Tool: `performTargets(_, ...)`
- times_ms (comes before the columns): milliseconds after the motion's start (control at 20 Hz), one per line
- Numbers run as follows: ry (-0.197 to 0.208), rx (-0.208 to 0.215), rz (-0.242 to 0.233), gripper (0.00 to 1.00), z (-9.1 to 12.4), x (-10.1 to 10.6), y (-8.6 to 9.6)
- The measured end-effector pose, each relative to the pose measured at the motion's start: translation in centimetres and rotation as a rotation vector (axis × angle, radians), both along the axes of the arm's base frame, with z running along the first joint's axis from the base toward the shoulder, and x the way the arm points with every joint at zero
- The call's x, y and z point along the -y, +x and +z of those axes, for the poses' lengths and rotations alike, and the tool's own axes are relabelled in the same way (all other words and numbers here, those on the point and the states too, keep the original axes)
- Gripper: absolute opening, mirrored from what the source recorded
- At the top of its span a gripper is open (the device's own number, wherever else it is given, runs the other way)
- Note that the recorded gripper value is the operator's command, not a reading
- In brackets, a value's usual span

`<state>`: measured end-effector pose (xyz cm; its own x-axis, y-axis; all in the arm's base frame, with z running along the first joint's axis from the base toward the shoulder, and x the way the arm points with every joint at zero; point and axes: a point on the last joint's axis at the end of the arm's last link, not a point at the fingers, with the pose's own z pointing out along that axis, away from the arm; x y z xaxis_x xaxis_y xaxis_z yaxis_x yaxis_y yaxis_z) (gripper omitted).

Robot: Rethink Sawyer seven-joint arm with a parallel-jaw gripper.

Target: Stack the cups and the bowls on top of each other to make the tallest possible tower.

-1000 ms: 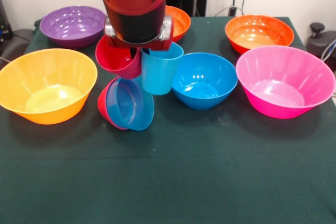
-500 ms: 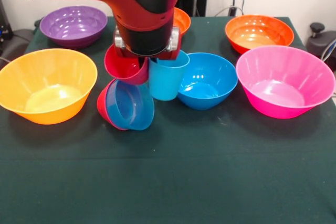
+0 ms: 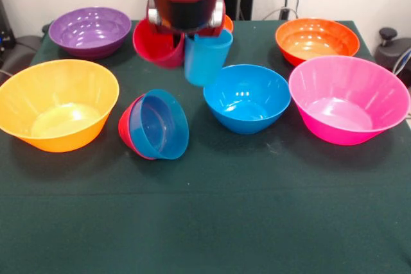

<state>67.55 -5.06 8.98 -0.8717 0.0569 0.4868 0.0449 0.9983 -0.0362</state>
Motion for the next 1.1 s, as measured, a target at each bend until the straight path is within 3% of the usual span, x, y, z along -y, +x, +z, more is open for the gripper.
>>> performTargets(400, 0.01, -0.02, -0.022, 0.0, 6.6, -2.0, -2.4)
performTargets(600, 0.071, 0.01, -0.06, 0.0, 10.5, -4.6, -1.8)
performTargets(950, 0.134, 0.061, -0.096, 0.0, 12.9, -7.4, -0.5)
performTargets(1100, 0.151, 0.118, -0.107, 0.0, 13.0, -8.3, 0.4)
